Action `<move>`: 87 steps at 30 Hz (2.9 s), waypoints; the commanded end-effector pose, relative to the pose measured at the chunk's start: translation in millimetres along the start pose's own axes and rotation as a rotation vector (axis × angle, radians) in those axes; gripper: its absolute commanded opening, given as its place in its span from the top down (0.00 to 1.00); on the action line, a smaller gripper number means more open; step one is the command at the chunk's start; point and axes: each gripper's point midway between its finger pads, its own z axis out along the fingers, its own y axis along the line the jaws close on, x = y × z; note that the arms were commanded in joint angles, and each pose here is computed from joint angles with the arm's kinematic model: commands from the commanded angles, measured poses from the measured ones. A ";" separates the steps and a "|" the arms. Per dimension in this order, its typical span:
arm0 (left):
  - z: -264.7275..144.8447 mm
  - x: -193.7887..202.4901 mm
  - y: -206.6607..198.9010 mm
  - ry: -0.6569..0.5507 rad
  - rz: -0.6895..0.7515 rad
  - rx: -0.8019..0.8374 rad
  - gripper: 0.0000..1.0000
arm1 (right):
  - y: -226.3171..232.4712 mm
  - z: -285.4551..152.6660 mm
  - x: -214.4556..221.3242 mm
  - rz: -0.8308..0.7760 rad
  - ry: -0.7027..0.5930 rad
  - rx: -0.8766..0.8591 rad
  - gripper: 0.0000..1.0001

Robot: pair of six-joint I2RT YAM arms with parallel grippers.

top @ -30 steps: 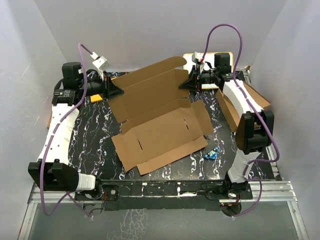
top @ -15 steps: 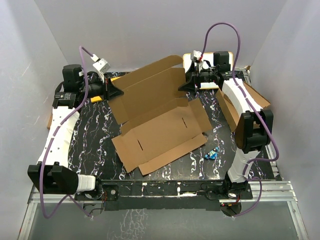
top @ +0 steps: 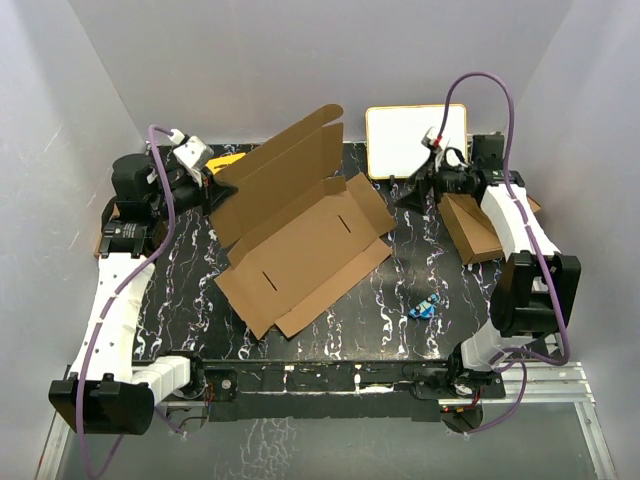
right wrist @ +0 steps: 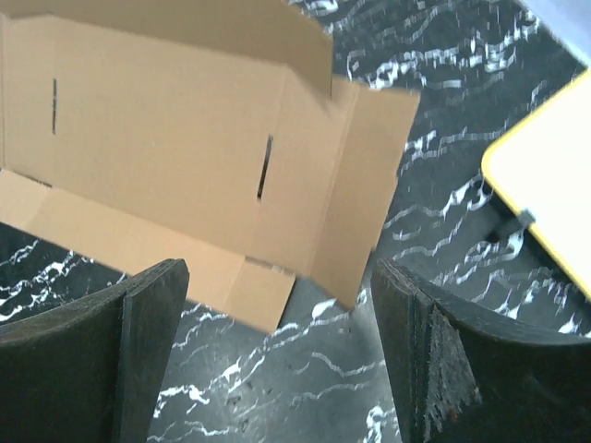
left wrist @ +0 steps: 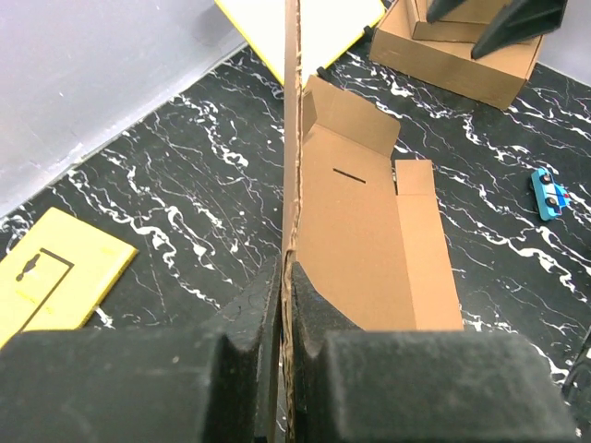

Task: Fold the paper box

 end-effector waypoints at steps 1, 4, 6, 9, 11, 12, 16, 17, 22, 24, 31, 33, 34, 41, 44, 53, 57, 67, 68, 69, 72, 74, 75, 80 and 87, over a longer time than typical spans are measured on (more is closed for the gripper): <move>-5.4 -20.7 -0.3 -0.072 0.096 -0.007 1.00 | -3.2 -10.6 25.9 -0.017 0.038 0.055 0.13; -6.2 -24.2 -2.0 -0.078 0.103 0.003 1.00 | -4.3 -11.8 48.9 0.007 0.072 0.071 0.12; -6.8 -26.5 -4.1 -0.083 0.111 0.012 1.00 | -6.0 -12.2 60.0 0.006 0.090 0.079 0.12; -8.0 -31.5 -8.2 -0.094 0.120 0.031 1.00 | -12.3 -11.0 72.5 0.010 0.110 0.089 0.12; -9.0 -37.0 -12.9 -0.108 0.129 0.055 1.00 | -18.4 -7.2 73.7 -0.007 0.095 0.086 0.12; -9.5 -39.8 -14.8 -0.115 0.132 0.065 1.00 | -20.9 -4.8 71.3 -0.020 0.078 0.078 0.12; -11.5 -47.9 -21.1 -0.138 0.142 0.094 1.00 | -37.9 10.9 61.4 -0.052 0.022 0.060 0.11; -11.9 -48.7 -22.1 -0.139 0.143 0.097 1.00 | -41.9 16.3 60.2 -0.052 0.022 0.053 0.12; -15.2 -54.3 -26.3 -0.152 0.150 0.106 1.00 | -55.1 43.2 61.9 -0.016 0.051 0.014 0.12; -16.5 -56.1 -27.4 -0.155 0.153 0.106 1.00 | -53.8 48.6 62.7 0.002 0.055 -0.005 0.15; -16.9 -61.6 -28.0 -0.165 0.164 0.113 1.00 | -40.4 51.6 58.1 0.012 0.031 -0.061 0.65; -17.1 -65.3 -27.9 -0.171 0.169 0.115 1.00 | -39.2 51.1 55.6 0.004 0.028 -0.069 0.81; -17.1 -67.2 -28.4 -0.174 0.171 0.118 1.00 | -37.6 50.7 53.7 -0.001 0.024 -0.079 0.86; -17.3 -83.3 -31.1 -0.207 0.175 0.144 1.00 | -34.6 47.4 14.2 -0.073 -0.074 -0.108 0.92; -17.1 -90.9 -32.9 -0.229 0.174 0.162 1.00 | -34.8 45.1 -1.7 -0.098 -0.129 -0.080 0.92; -12.5 -94.4 -46.3 -0.252 0.084 0.285 1.00 | -21.5 36.7 -17.7 -0.187 -0.322 0.021 0.92; -8.3 -73.0 -55.6 -0.220 -0.037 0.356 1.00 | -10.6 36.1 -0.2 -0.184 -0.378 0.047 0.92; -10.3 -45.6 -71.0 -0.163 -0.147 0.438 1.00 | 6.2 27.0 62.5 -0.062 -0.311 0.045 0.92; -10.6 -43.7 -72.4 -0.160 -0.148 0.443 1.00 | 8.6 25.0 65.3 -0.061 -0.300 0.041 0.92; -10.8 -42.4 -72.9 -0.159 -0.148 0.444 1.00 | 10.6 24.1 69.1 -0.057 -0.288 0.039 0.92; -9.4 -40.3 -70.7 -0.162 -0.141 0.433 1.00 | 12.1 23.7 77.3 -0.049 -0.246 0.036 0.92; -7.2 -40.2 -67.4 -0.160 -0.135 0.421 1.00 | 4.8 23.3 79.5 -0.040 -0.207 0.064 0.90; -6.8 -41.3 -66.2 -0.162 -0.128 0.418 1.00 | -0.7 22.3 80.2 -0.040 -0.183 0.083 0.85; -4.6 -47.3 -62.3 -0.173 -0.109 0.416 1.00 | -22.9 22.7 78.7 0.003 -0.099 0.116 0.69; -4.2 -51.7 -59.8 -0.178 -0.092 0.405 1.00 | -42.8 26.5 68.9 0.057 -0.036 0.089 0.64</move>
